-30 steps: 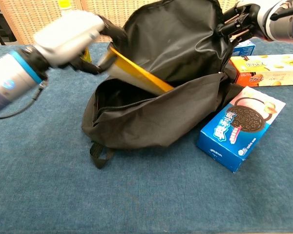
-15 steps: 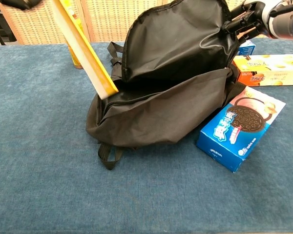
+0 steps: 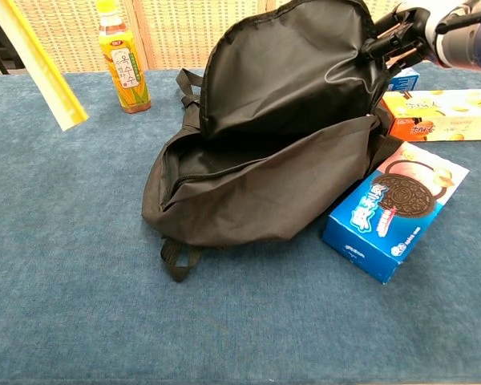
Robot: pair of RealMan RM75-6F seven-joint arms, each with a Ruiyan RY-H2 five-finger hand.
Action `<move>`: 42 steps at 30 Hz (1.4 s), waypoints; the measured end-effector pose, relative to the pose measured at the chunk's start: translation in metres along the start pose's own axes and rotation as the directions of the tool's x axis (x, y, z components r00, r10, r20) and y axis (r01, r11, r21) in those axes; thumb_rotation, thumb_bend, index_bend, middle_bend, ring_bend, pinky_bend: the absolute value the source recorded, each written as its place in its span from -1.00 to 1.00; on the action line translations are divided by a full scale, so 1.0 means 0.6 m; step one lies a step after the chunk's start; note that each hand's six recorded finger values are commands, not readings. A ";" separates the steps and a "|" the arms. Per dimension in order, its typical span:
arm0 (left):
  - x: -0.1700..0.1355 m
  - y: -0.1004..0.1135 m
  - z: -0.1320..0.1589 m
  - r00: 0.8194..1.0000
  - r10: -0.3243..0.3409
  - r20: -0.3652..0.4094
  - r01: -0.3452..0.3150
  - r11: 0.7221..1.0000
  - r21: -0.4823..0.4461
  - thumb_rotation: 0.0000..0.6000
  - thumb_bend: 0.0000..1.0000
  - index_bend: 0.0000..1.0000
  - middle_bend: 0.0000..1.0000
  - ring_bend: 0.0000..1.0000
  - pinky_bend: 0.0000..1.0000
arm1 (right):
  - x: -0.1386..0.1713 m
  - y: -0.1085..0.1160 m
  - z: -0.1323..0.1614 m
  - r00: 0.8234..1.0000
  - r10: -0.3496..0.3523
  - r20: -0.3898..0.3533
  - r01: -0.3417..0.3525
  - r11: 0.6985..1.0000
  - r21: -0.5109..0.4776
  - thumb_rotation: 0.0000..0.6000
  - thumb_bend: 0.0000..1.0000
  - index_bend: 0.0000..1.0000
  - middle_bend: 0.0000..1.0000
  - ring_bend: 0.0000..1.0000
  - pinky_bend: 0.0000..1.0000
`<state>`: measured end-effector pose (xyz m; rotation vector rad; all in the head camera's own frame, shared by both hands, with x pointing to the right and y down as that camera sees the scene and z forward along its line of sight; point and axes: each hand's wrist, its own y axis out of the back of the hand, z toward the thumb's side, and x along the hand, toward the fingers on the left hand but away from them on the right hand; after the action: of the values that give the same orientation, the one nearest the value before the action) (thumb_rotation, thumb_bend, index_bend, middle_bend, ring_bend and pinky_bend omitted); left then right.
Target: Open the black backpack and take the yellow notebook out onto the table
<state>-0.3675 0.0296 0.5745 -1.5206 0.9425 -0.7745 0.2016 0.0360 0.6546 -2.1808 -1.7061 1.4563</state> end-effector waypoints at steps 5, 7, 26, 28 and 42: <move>-0.020 -0.020 -0.026 0.997 -0.068 -0.027 0.069 0.997 0.037 1.00 0.07 0.86 0.03 -0.20 -0.40 | -0.002 -0.002 -0.004 1.000 0.001 0.005 -0.001 1.000 0.007 1.00 0.23 0.40 0.13 -0.14 -0.01; -0.027 -0.028 -0.033 0.994 -0.102 -0.037 0.104 0.993 0.057 1.00 0.07 0.86 0.03 -0.20 -0.40 | -0.003 -0.003 -0.007 1.000 0.002 0.008 -0.002 1.000 0.008 1.00 0.23 0.40 0.13 -0.14 -0.01; -0.004 -0.081 -0.029 0.946 -0.273 -0.174 0.279 0.960 0.010 1.00 -0.87 -0.98 -1.00 -1.00 -0.58 | -0.012 0.005 -0.027 1.000 -0.006 0.031 0.005 1.000 0.006 1.00 0.24 0.40 0.13 -0.14 -0.01; 0.001 -0.071 -0.024 0.956 -0.237 -0.170 0.241 0.971 -0.002 1.00 -0.91 -1.00 -1.00 -1.00 -0.58 | -0.012 0.005 -0.028 1.000 -0.006 0.029 0.005 1.000 0.008 1.00 0.24 0.40 0.13 -0.14 -0.01; -0.038 -0.011 0.005 0.980 -0.110 -0.164 0.090 0.988 -0.129 1.00 -0.91 -1.00 -1.00 -1.00 -0.69 | 0.010 0.004 -0.022 0.999 0.025 -0.041 -0.023 0.999 0.045 1.00 -0.97 -0.26 -0.66 -0.88 -0.41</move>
<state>-0.3748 0.0516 0.5814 -1.6363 1.0620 -0.9469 0.2117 0.0460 0.6573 -2.2006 -1.6237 1.4295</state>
